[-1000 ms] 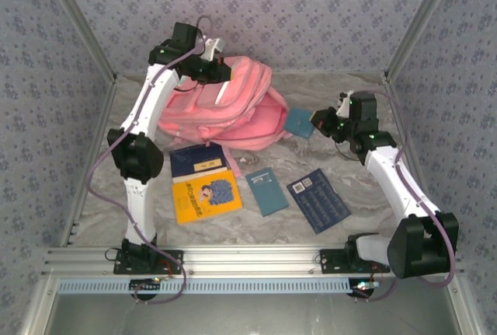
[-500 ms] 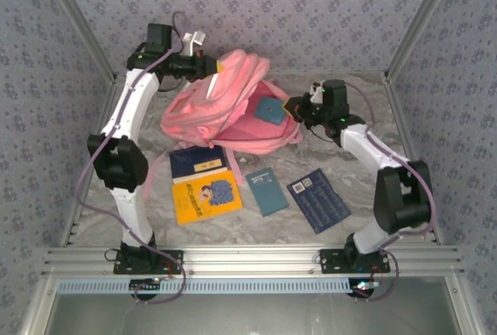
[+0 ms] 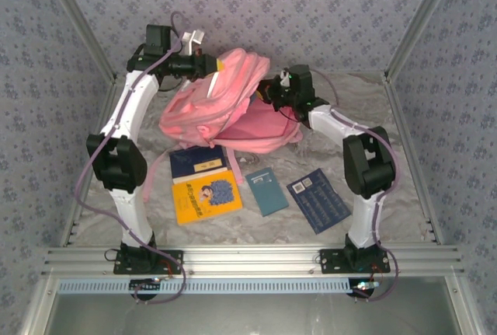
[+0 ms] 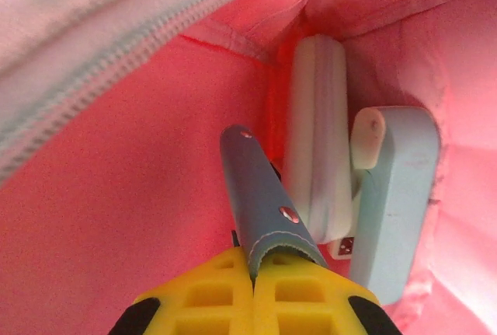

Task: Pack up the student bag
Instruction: Place the card holder in the student bag.

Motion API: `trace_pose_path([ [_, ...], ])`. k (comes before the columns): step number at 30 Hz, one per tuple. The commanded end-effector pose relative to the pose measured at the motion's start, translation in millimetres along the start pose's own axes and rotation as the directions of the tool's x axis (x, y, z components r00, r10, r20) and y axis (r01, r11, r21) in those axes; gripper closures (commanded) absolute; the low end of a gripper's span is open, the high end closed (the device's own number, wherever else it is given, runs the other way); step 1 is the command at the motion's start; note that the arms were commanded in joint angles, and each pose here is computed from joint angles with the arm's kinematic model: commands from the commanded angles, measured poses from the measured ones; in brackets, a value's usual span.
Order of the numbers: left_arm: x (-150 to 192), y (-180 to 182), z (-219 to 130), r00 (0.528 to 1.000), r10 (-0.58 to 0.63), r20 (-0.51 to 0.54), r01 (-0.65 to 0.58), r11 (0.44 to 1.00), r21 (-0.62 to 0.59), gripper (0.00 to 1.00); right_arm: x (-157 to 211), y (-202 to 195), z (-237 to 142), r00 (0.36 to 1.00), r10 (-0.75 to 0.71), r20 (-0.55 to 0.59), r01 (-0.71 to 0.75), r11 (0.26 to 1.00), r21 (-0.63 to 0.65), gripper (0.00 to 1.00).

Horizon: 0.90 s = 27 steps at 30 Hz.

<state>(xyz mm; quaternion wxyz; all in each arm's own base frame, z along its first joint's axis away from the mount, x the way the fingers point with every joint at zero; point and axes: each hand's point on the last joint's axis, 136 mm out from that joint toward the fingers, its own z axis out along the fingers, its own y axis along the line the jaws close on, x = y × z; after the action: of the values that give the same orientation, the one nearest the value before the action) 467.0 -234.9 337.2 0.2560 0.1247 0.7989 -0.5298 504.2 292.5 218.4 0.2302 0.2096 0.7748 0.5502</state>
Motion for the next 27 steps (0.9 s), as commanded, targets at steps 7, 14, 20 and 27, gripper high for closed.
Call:
trace_pose_path([
  [7,-27.1,-78.7,-31.3,0.975,0.2,0.101,-0.213,0.966,0.145,1.0,57.0,2.2,40.5,0.987,-0.115,-0.114,0.127,0.987,0.099,1.0],
  [14,-32.9,-76.1,-28.3,0.977,0.188,0.105,-0.203,0.967,0.153,1.0,114.3,-5.2,75.5,0.946,-0.215,-0.243,0.252,0.959,0.132,0.63],
  [20,-39.1,-68.5,-30.7,0.979,0.168,0.118,-0.184,0.972,0.143,1.0,125.3,13.6,74.2,0.932,-0.254,-0.257,0.27,0.963,0.027,0.23],
  [27,-45.3,-48.1,-33.9,0.982,0.127,0.142,-0.141,0.986,0.092,1.0,105.4,28.2,21.8,0.92,-0.339,-0.196,0.349,0.937,0.021,0.11],
])
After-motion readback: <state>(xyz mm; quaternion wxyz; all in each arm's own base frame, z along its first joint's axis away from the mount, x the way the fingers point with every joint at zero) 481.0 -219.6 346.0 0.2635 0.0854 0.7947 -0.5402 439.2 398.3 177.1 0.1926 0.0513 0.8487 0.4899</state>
